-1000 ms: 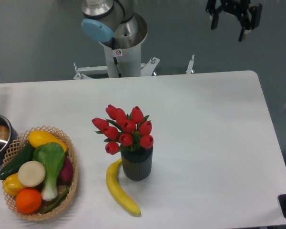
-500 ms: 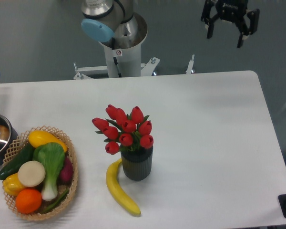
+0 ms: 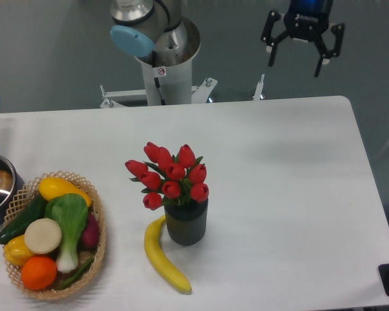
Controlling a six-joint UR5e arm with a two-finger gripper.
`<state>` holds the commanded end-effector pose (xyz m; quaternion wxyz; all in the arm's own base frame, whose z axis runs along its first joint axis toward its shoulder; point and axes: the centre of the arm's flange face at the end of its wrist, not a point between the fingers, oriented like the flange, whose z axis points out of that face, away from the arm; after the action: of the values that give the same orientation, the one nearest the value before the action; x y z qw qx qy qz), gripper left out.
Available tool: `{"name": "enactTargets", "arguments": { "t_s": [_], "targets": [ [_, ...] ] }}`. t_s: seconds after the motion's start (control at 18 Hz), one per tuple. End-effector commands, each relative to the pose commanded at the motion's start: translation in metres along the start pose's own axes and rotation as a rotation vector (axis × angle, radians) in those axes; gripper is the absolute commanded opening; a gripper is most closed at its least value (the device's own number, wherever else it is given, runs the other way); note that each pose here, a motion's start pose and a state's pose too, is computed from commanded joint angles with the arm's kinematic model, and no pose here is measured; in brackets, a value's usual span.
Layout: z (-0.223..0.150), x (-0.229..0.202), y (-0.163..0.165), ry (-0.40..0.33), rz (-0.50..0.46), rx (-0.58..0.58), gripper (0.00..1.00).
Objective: Pick up the flowers from the vase
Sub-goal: 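Move the open gripper down toward the red tulips in the black vase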
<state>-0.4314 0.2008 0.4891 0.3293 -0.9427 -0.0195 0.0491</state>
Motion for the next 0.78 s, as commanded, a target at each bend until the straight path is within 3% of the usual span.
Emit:
{"name": "enactTargets", "arguments": {
  "t_s": [0.17,0.5,0.78],
  "targets": [
    [0.012,0.004,-0.008,-0.023,-0.017,0.03,1.0],
    [0.054,0.028,-0.015,0.02,0.054,0.035,1.0],
    [0.061,0.032,-0.017,0.035,0.071,0.036,1.0]
  ]
}}
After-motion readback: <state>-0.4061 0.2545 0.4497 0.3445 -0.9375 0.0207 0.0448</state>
